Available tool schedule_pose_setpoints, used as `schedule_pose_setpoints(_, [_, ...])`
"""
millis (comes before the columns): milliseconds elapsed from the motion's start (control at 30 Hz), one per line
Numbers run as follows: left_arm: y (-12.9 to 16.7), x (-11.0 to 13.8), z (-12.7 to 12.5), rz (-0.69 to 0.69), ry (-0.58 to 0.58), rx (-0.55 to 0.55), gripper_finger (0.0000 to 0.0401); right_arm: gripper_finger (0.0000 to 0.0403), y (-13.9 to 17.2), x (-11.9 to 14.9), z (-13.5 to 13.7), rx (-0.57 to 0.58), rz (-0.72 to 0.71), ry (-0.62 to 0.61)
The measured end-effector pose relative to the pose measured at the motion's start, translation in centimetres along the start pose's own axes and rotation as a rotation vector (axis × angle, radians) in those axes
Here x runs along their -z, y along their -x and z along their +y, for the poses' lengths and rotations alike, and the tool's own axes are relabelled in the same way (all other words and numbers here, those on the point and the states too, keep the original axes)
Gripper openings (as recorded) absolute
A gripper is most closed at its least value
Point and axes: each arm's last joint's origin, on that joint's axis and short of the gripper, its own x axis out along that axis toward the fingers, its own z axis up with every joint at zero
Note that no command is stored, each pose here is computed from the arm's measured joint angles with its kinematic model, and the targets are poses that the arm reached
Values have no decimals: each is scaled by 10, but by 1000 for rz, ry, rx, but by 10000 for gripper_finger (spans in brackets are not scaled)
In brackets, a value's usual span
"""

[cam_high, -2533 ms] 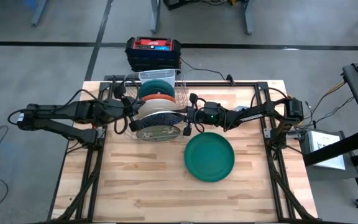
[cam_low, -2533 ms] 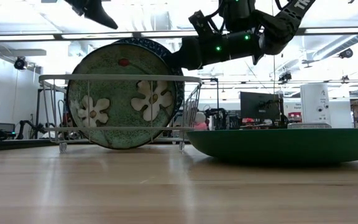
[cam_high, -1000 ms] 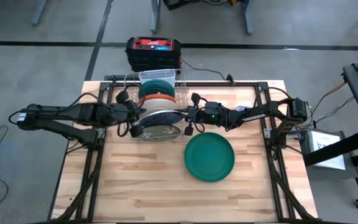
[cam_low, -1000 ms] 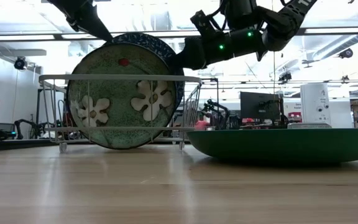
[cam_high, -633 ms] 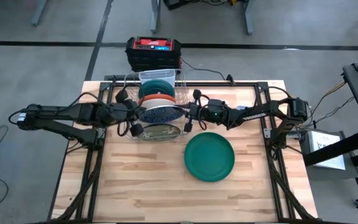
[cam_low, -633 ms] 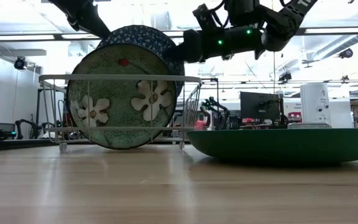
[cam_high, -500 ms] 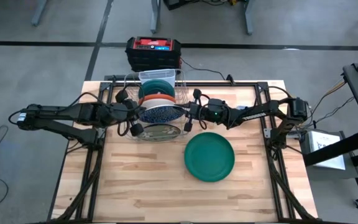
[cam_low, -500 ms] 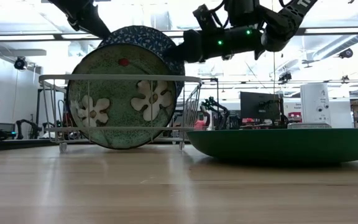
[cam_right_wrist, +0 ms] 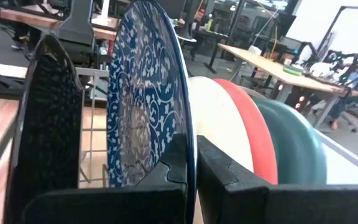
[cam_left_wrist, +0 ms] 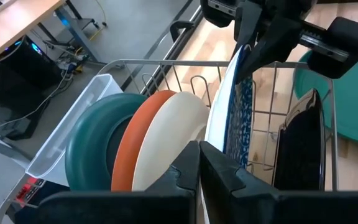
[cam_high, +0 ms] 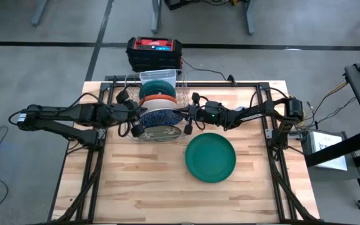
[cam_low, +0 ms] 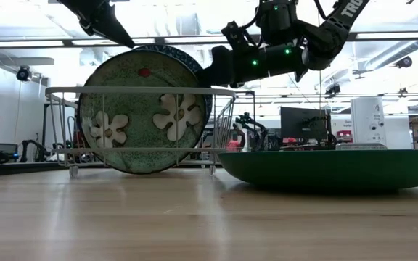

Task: Sort dishes
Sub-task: Put the blue ceramic plate into the dish rack

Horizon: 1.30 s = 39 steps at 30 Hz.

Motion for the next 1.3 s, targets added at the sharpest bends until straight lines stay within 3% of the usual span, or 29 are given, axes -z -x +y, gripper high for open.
schedule_pose_setpoints(633, [0, -1, 0, -7, 16, -1, 0, 0, 0, 4, 1, -28, 35, -64])
schedule_pose_setpoints(1000, [0, -1, 0, -7, 22, -3, 0, 42, 0, 9, 4, -55, 64, -93])
schedule_pose_setpoints(1300, [0, -1, 0, -6, 22, -3, 0, 38, 0, 9, 4, -51, 64, -100])
